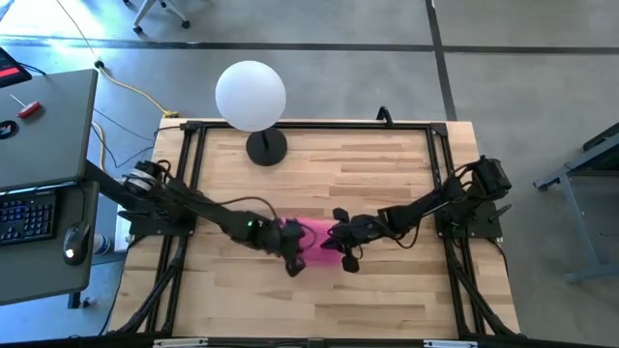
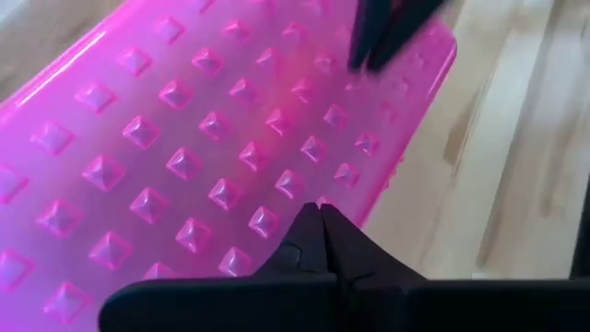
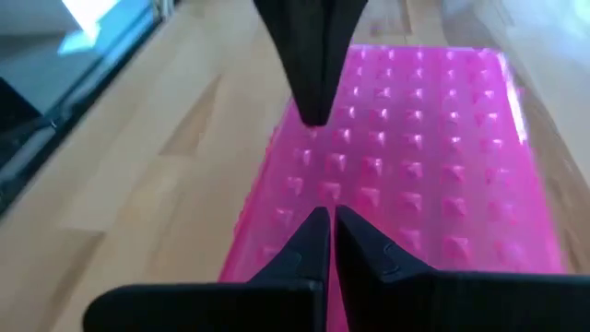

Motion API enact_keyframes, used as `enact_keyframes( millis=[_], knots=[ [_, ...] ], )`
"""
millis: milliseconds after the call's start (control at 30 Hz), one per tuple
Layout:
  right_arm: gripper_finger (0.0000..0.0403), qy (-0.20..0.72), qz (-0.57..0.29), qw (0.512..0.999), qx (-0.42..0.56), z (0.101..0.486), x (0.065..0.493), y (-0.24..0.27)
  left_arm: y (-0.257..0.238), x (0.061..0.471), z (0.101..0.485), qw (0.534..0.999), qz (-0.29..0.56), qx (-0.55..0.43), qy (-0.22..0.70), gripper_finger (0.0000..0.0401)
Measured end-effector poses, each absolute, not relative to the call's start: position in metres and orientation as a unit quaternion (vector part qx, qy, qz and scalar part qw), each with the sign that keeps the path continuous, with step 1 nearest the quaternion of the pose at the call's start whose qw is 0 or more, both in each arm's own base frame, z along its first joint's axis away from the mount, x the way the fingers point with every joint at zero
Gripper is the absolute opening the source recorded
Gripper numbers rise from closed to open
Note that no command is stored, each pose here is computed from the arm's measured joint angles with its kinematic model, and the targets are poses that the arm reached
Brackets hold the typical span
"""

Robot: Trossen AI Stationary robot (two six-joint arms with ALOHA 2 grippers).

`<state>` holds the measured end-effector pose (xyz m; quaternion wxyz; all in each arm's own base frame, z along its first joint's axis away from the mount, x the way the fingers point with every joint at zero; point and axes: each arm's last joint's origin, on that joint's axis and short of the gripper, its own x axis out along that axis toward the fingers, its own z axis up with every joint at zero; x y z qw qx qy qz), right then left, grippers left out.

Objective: Pick & place school supplies into a supply box
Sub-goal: Close the pink supply box

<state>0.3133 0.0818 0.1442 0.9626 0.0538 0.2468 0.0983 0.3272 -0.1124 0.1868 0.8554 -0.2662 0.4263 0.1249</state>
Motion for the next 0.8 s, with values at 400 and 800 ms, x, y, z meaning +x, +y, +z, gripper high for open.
enact_keyframes(
  millis=[400, 800],
  knots=[
    [0.0, 0.336, 0.051, 0.941, 0.009, 0.131, 0.307, 0.06, -0.09, 0.35, 0.166, 0.858, 0.099, -0.272, 0.425, 0.002],
    [0.0, 0.314, 0.058, 0.948, -0.002, 0.151, 0.303, 0.043, -0.09, 0.354, 0.174, 0.883, 0.099, -0.226, 0.399, 0.0049]
  ],
)
